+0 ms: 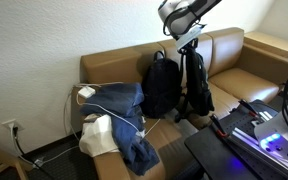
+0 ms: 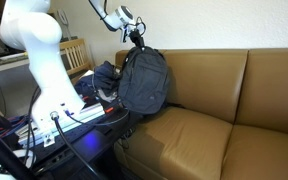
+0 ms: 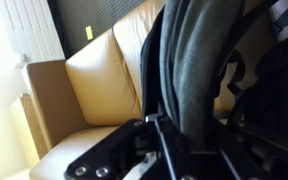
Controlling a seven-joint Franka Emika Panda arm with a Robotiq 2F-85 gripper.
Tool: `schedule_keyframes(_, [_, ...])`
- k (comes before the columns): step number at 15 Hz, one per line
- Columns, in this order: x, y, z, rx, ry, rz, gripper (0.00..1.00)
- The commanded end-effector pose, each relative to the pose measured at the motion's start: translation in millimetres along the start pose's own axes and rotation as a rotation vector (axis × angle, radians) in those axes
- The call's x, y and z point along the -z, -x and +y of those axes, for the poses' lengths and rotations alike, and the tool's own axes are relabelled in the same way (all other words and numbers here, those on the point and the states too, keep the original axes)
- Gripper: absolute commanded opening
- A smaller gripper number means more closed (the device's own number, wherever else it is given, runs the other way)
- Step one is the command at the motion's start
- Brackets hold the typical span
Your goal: Put the grey bag on the right in front of the black bag on the left
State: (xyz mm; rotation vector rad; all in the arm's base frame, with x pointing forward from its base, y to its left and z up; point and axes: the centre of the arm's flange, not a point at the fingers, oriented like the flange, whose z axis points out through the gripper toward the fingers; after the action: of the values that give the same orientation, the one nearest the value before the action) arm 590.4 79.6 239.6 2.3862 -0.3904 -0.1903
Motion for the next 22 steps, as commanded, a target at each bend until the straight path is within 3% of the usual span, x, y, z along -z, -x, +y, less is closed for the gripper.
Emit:
schedule_keyframes(1, [-5.4,27.7,-26.0,0.04,0.082,0.083,0.05])
schedule_keyframes(4, [10.0,41.7,-25.6,0.033,0.029,0.135,0.05])
schedule_keyframes(6, [24.3,35.2,-5.6,0.005,-0.058,0.128,0.05])
schedule_keyframes(10, [26.5,-2.1,33.9,0.008,-0.197,-0.003,0.05])
schedule_keyframes(11, [25.5,9.0,6.2,-0.019,-0.137,0.046,0.2])
schedule_keyframes(15, [17.6,-3.8,29.5,-0.016,-0.18,0.008,0.2])
schedule_keyframes(16, [15.1,-3.6,40.4,-0.053,-0.194,-0.029,0.05])
schedule_keyframes(18, [13.0,9.1,21.9,0.001,-0.199,-0.044,0.05])
schedule_keyframes(22, [39.5,68.1,-29.2,0.138,-0.185,-0.028,0.05])
